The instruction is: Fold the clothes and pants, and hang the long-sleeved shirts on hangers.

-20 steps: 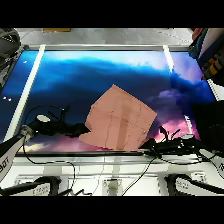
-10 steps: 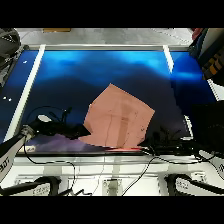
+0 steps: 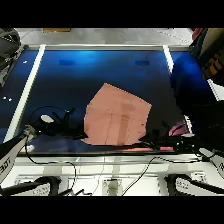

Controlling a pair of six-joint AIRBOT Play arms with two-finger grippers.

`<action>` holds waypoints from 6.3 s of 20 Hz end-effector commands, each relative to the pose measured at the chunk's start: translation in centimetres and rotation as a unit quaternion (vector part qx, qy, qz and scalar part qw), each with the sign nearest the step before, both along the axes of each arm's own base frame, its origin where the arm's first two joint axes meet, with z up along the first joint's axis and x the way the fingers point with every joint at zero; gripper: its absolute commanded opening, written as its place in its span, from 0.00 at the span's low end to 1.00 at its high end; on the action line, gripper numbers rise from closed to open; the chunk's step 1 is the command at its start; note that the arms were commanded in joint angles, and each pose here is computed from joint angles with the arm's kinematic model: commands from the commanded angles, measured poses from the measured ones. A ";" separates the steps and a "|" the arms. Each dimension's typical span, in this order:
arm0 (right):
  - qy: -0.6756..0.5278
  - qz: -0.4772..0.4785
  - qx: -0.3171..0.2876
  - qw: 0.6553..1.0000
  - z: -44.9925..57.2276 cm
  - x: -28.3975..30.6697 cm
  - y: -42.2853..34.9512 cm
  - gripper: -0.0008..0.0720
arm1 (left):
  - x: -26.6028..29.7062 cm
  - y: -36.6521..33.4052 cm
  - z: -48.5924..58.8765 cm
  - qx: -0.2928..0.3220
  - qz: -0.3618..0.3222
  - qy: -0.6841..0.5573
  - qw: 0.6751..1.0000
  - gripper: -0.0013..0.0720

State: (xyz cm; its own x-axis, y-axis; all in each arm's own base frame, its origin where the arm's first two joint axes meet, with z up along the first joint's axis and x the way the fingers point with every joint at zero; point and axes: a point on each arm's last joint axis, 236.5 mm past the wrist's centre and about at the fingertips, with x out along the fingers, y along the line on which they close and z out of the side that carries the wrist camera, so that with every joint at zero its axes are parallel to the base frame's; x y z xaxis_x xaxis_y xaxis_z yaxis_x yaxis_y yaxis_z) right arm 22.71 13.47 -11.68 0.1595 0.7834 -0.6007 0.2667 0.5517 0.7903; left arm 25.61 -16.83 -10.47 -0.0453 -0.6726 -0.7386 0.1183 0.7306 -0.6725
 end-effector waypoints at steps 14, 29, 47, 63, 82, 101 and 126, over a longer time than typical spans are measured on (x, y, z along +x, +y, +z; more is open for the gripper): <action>0.089 0.006 -0.021 0.996 -0.2 1.6 -1.8 0.60 | 0.2 0.1 -0.1 0.004 0.001 -0.005 1.000 0.03; -0.044 0.049 0.042 0.997 0.7 4.5 3.1 0.36 | 0.2 0.1 -0.1 0.004 0.001 -0.005 1.000 0.03; -0.284 0.144 -0.090 0.943 17.4 10.8 0.2 0.03 | 9.0 0.7 15.4 -0.003 0.018 -0.257 0.966 0.02; -0.621 0.067 -0.053 0.779 52.3 -0.4 4.3 0.03 | -3.5 3.6 54.2 -0.128 0.187 -0.700 0.677 0.02; -0.262 -0.105 -0.130 0.951 17.6 22.6 0.6 0.03 | 16.5 -2.2 13.3 -0.023 0.202 -0.162 0.965 0.02; -0.255 0.000 -0.339 0.905 12.3 21.1 -9.0 0.71 | 2.0 -10.0 7.2 -0.014 0.023 -0.005 1.000 0.80; -0.048 0.126 -0.163 0.977 0.6 23.4 -6.6 0.84 | 7.4 -6.8 6.2 0.015 0.101 -0.068 0.992 0.80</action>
